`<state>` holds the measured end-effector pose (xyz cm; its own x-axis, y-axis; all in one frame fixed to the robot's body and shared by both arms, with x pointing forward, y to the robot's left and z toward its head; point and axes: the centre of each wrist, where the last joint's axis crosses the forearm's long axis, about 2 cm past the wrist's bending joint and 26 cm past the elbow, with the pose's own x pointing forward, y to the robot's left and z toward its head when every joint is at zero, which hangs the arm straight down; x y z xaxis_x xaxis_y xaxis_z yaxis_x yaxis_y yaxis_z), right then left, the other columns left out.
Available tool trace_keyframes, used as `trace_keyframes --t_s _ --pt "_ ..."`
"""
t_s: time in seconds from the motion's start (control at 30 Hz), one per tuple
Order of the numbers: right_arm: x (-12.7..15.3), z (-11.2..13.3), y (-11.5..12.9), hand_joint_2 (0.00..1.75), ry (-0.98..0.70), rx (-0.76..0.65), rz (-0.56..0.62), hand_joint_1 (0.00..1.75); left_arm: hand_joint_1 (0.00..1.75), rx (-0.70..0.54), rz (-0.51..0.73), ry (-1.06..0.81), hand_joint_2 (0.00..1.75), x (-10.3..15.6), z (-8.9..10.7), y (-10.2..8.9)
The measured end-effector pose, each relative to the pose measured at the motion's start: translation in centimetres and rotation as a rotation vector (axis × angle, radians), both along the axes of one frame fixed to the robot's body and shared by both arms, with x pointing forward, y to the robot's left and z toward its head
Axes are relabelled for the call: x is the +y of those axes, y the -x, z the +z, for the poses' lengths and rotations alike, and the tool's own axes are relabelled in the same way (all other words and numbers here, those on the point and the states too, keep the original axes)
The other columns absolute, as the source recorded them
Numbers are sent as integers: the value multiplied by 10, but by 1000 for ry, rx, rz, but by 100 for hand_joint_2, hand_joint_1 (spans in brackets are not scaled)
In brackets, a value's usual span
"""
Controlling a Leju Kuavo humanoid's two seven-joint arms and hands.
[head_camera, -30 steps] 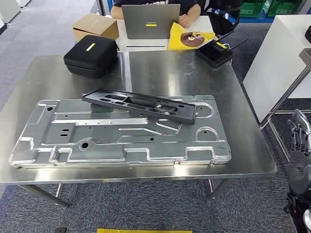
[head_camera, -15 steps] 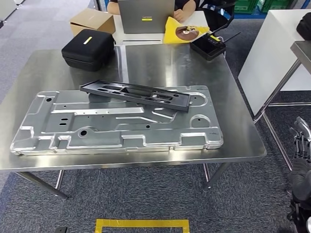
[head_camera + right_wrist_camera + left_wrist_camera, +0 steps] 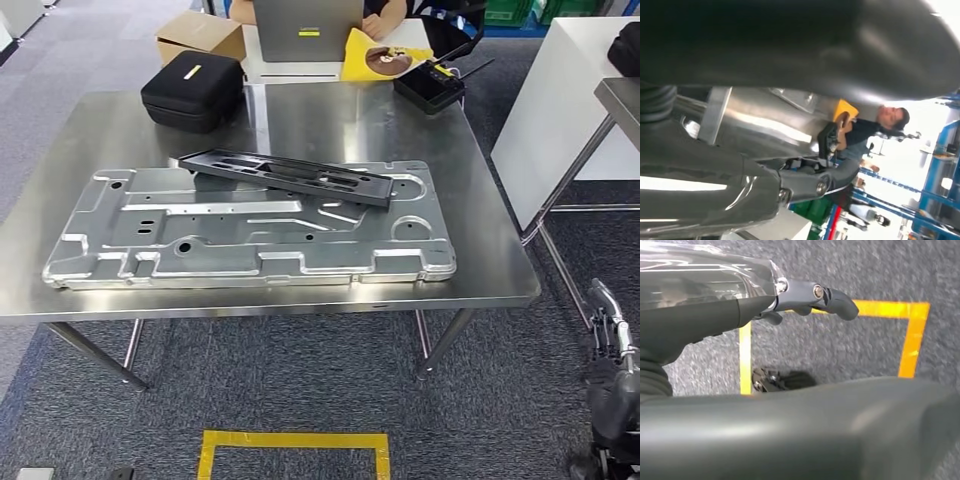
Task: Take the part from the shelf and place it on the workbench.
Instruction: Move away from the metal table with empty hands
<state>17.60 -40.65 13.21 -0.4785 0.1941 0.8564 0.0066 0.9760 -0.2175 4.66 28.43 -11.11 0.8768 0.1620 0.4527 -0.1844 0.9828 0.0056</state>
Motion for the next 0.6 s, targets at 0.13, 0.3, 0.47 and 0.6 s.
trace_keyframes --t_s 0.13,0.3,0.47,0.6 --pt "-1 -19 10 0 -20 88 -27 0 0 2 9 -1 0 0 0 1" --pt "2 -52 23 0 -38 241 -54 0 0 3 12 -1 0 0 0 1" --pt "9 -92 37 0 -52 415 -74 0 0 2 12 -1 0 0 0 0" --pt "18 -130 54 0 -81 552 -85 0 0 8 9 -5 0 -1 0 2"
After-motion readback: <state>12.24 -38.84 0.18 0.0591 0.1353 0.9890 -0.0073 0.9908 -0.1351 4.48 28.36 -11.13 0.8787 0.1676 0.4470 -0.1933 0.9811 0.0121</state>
